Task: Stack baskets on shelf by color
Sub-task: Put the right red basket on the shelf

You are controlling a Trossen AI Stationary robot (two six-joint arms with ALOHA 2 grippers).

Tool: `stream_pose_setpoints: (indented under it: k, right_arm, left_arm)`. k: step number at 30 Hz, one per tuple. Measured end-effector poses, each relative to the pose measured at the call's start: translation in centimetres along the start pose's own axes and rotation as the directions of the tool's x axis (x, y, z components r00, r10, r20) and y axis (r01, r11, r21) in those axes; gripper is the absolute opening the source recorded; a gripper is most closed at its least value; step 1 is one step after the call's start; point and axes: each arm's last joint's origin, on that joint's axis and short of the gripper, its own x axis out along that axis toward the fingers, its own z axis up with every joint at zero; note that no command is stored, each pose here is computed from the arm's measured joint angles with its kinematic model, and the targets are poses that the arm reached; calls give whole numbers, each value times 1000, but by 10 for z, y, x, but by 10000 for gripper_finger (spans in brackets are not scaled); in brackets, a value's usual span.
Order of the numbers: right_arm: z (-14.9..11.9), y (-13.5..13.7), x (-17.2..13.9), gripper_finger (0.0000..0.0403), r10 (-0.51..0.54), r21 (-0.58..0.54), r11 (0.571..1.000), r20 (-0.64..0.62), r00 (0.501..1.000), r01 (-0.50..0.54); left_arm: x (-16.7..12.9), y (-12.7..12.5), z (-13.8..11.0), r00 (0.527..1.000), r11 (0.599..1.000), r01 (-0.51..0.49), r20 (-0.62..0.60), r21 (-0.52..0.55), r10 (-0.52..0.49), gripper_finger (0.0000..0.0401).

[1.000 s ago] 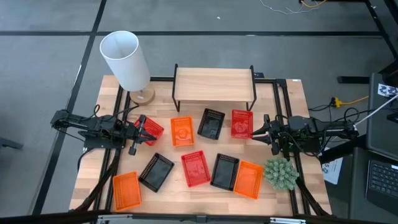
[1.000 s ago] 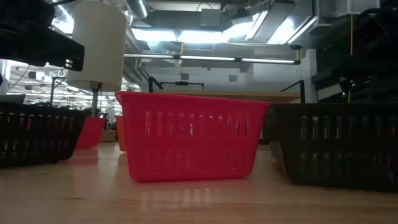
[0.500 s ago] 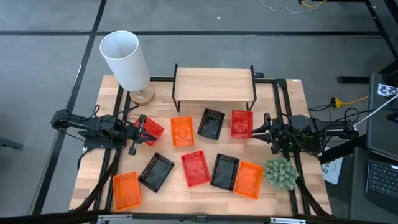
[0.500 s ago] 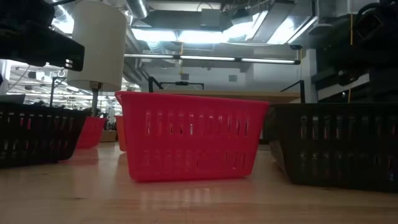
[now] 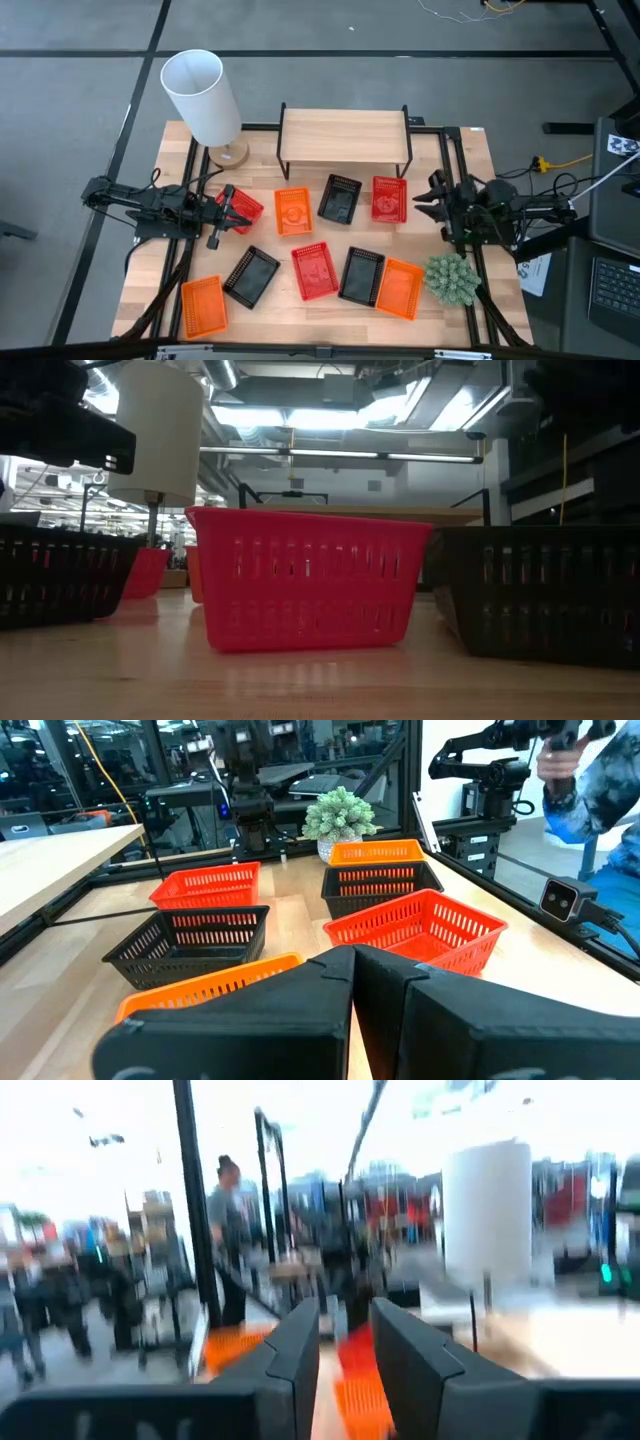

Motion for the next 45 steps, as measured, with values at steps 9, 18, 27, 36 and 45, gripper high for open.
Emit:
stream_pose_setpoints:
  k: [9,18,27,36,45]
  right_arm:
    - [28,10,-5,96,282,-70,959,265,922,-274]
    - [38,17,-12,96,497,-124,866,320,807,-484]
    - [58,19,-15,96,498,-148,865,362,788,-479]
    - [76,17,-7,96,376,-126,927,335,864,-354]
    - [84,12,47,96,85,47,996,-359,929,-73]
  left_arm:
    - [0,0,0,1000,1000,0,0,0,0,0]
    - [0,0,0,1000,1000,-1,2,25,1,0]
    - [0,0,10,995,998,11,100,-64,-5,0]
    - [-14,8,48,858,988,-133,491,-75,153,0]
    - [-14,8,49,855,987,-133,494,-86,158,0]
